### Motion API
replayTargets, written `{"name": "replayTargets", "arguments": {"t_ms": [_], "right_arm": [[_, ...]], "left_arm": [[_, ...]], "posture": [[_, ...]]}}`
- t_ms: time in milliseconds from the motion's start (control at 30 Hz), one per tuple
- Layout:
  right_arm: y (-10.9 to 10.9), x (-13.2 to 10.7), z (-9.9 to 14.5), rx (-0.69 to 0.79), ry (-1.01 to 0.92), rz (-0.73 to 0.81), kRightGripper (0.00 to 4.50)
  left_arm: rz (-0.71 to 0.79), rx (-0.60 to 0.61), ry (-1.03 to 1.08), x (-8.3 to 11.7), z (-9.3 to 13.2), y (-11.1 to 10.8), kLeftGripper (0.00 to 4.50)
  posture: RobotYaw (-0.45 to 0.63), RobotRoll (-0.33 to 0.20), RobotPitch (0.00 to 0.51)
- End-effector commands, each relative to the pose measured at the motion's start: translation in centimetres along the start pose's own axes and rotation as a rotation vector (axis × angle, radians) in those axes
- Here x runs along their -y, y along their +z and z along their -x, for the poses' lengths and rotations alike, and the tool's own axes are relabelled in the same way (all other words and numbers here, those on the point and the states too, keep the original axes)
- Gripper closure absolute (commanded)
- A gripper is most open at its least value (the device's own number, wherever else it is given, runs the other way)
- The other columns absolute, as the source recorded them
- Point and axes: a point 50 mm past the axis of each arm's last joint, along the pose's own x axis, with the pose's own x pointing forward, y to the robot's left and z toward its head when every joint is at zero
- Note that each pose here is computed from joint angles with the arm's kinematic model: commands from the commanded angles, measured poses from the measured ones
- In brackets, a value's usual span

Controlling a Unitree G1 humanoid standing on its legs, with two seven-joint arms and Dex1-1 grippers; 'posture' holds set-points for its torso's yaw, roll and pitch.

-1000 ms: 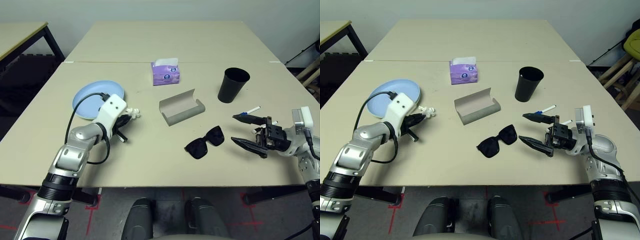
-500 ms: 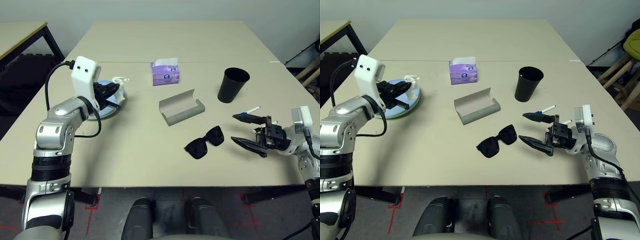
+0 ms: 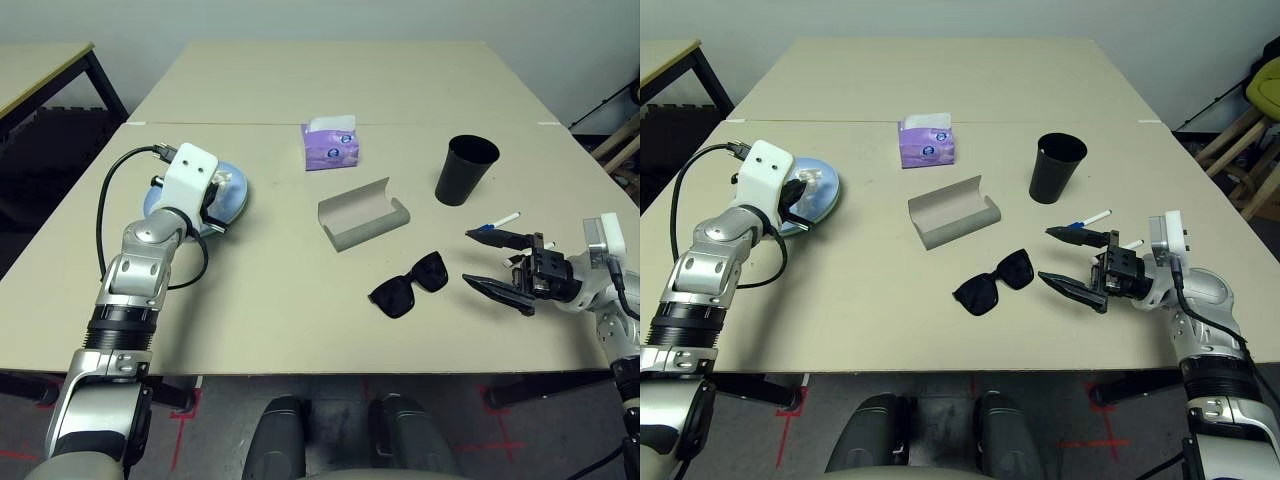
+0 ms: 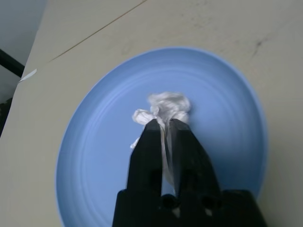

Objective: Organize and tidy the items on the table.

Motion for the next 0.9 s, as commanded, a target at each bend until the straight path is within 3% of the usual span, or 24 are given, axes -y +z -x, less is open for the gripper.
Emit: {"name": "replayTargets", "arguments": {"t_ms": [33, 267, 567, 900], "right_arm": [[0.1, -0.1, 0.5, -0.010, -0.012, 0.012, 0.00], [0.0, -0.1, 0.6, -0.014, -0.011, 0.009, 0.00], [0.1, 0.0, 0.6, -0.024, -0.007, 0.016, 0.00], [0.1, 0.4, 0.3, -0.026, -0.001, 0.022, 0.00]], "left_arm": [[-0.017, 0.008, 0.010, -0.1, -0.3, 0.1, 2.69], [0.010, 0.016, 0.037, -0.7, -0.3, 0.0, 0.02], [0.141, 0.095, -0.029, -1.3, 0.6, 1.2, 0.02], [0.368, 0.246, -0.375, 0.9, 5.6, 4.2, 0.02]], "posture": [[0.03, 0.000, 0.085], [0.03, 0.000, 0.088], [0.04, 0.000, 0.079], [0.06, 0.000, 0.067]]}}
